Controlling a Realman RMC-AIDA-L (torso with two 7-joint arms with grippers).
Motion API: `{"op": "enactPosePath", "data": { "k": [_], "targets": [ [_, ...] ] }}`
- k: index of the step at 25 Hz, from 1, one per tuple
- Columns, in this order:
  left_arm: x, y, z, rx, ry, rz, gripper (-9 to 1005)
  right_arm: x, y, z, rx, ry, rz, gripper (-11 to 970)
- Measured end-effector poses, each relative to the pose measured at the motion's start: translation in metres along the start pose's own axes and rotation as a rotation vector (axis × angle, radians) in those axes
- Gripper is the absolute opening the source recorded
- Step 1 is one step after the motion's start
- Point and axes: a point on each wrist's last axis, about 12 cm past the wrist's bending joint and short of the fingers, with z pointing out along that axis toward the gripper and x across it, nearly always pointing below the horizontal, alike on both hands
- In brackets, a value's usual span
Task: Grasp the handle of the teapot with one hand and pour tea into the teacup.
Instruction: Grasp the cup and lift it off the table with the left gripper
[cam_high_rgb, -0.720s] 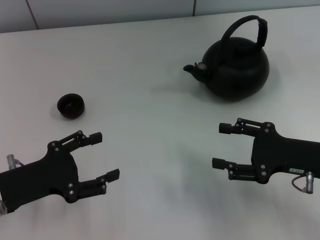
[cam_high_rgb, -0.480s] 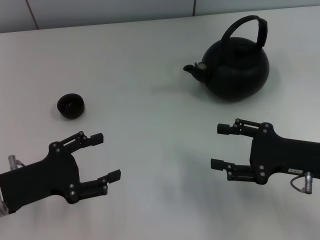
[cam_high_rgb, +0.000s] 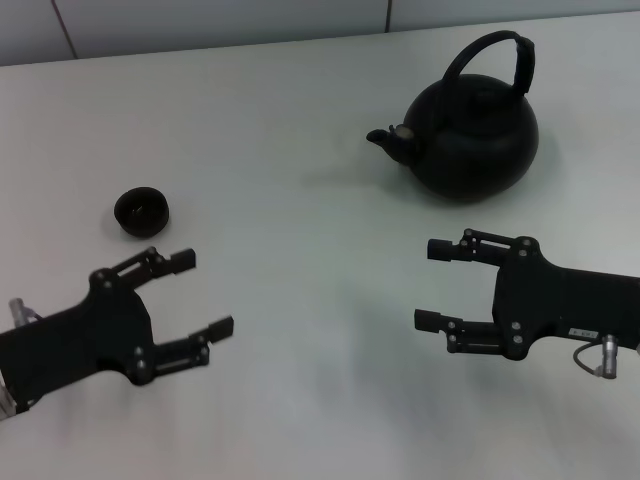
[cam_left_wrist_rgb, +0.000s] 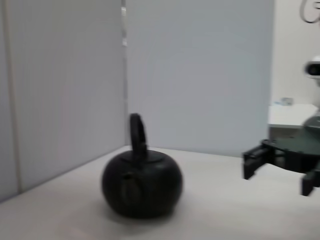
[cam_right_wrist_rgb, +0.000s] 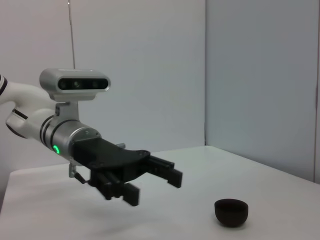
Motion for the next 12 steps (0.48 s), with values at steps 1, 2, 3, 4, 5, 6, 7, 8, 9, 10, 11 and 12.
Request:
{"op": "enactPosePath", "data": {
  "k": [1, 2, 3, 4, 5, 6, 7, 8, 9, 10, 11, 12],
  "targets": [
    [0.0, 0.0, 0.0, 0.0, 0.0, 0.0, 863, 0.0, 0.0, 0.0, 0.0, 0.0, 0.0, 764],
    [-0.001, 0.003, -0.001, -0.047, -0.017, -0.006, 863, 0.0, 0.0, 0.001, -0.002, 0.0, 0.003, 763],
    [0.0, 0.006, -0.003, -0.09, -0.038, -0.01, 863, 0.0, 0.0, 0.001, -0.004, 0.0, 0.005, 763],
    [0.0, 0.007, -0.003, -0.11, -0.049, -0.011, 863, 0.0, 0.0, 0.001, -0.003, -0.001, 0.008, 763],
    [0.002, 0.009, -0.005, -0.177, -0.08, -0.007, 862, 0.0, -0.001, 0.002, 0.001, -0.005, 0.013, 763],
    [0.002, 0.009, -0.005, -0.177, -0.08, -0.007, 862, 0.0, -0.001, 0.002, 0.001, -0.005, 0.013, 763],
    [0.003, 0.01, -0.006, -0.214, -0.099, 0.0, 862, 0.0, -0.001, 0.002, 0.003, -0.009, 0.014, 763],
    [0.004, 0.011, -0.008, -0.259, -0.12, 0.014, 862, -0.001, -0.002, 0.002, 0.005, -0.012, 0.013, 763],
    [0.004, 0.011, -0.008, -0.259, -0.12, 0.014, 862, -0.002, -0.003, 0.003, 0.006, -0.016, 0.011, 763],
    [0.007, 0.012, -0.014, -0.347, -0.159, 0.027, 862, -0.004, -0.005, 0.005, 0.003, -0.02, 0.005, 763],
    [0.009, 0.012, -0.015, -0.371, -0.169, 0.023, 862, -0.004, -0.005, 0.005, 0.003, -0.02, 0.005, 763],
    [0.01, 0.013, -0.016, -0.396, -0.179, 0.019, 862, -0.005, -0.005, 0.006, 0.001, -0.021, 0.003, 764]
  ]
}}
